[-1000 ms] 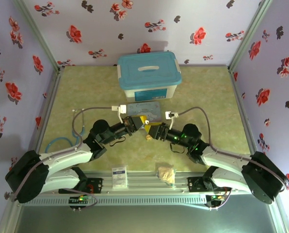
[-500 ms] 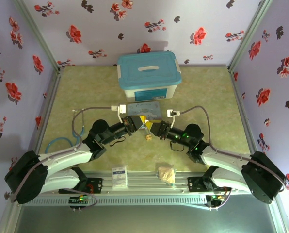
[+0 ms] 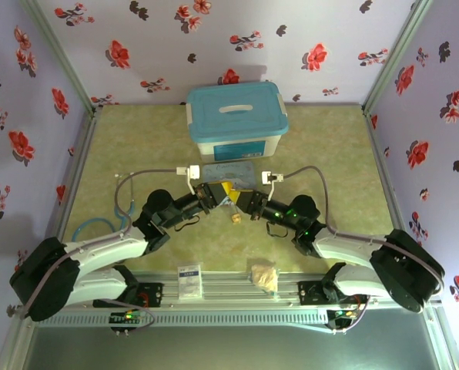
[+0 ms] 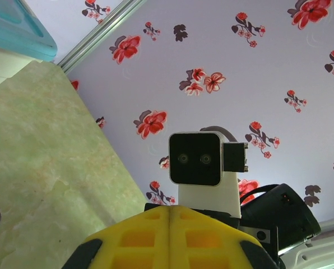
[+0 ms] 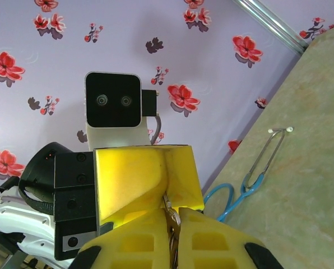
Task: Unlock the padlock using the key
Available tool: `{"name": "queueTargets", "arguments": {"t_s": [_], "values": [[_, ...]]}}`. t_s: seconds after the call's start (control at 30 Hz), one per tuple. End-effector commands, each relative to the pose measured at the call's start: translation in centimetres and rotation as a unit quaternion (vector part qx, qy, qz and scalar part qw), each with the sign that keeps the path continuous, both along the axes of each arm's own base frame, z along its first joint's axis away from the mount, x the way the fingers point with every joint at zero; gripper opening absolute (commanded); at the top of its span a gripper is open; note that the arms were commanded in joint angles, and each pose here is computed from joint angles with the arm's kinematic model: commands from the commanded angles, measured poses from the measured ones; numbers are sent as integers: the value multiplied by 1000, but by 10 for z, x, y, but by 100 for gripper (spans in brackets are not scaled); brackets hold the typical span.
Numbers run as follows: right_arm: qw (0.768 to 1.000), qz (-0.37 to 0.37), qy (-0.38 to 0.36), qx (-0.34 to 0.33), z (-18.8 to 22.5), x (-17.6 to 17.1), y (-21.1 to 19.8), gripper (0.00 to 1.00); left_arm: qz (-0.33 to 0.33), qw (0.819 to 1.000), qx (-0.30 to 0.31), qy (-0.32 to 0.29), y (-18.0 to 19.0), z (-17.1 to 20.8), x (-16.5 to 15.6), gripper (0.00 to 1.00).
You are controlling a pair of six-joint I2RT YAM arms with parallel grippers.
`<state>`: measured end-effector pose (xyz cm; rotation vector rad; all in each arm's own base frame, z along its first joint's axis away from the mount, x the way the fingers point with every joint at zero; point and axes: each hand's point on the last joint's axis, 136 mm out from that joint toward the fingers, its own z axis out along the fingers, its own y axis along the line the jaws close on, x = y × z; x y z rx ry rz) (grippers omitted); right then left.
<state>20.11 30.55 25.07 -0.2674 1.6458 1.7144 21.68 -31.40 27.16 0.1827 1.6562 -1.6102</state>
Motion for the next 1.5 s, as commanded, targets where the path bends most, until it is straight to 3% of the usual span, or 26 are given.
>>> {"name": "queueTargets", "arguments": {"t_s": [0.0, 0.07, 0.37, 0.73, 1.03, 1.1, 1.17, 1.2, 1.3, 1.47], "values": [[1000, -7, -21, 22, 17, 3, -3, 10, -3, 1000, -20, -14, 3, 12, -2, 0], [1000, -13, -17, 18, 14, 4, -5, 17, -1, 1000, -21, -13, 4, 12, -2, 0], [1000, -17, -15, 21, 13, 6, -5, 21, 4, 1000, -25, -15, 7, 13, -1, 0], [999, -19, -11, 28, 9, 8, -5, 0, 12, 999, -28, -9, 11, 8, 1, 0], [999, -29, 1, 18, -2, 11, -7, 0, 43, 999, -24, 4, 24, -2, 9, 1], [999, -33, 3, 7, -6, 12, -8, 0, 49, 999, -17, 12, 27, -5, 12, 40], [999, -38, 8, -17, -13, 13, -8, 0, 52, 999, -6, 7, 28, -6, 12, 29], [999, -40, 8, -26, -16, 13, -8, 0, 52, 999, -1, 6, 28, -7, 12, 29], [996, -57, 13, -67, -27, 15, -13, 0, 74, 996, 35, 24, 33, -19, 18, 50], [973, -118, 43, -193, -64, 27, -35, 0, 120, 973, 167, 107, 44, -77, 28, 52]]}}
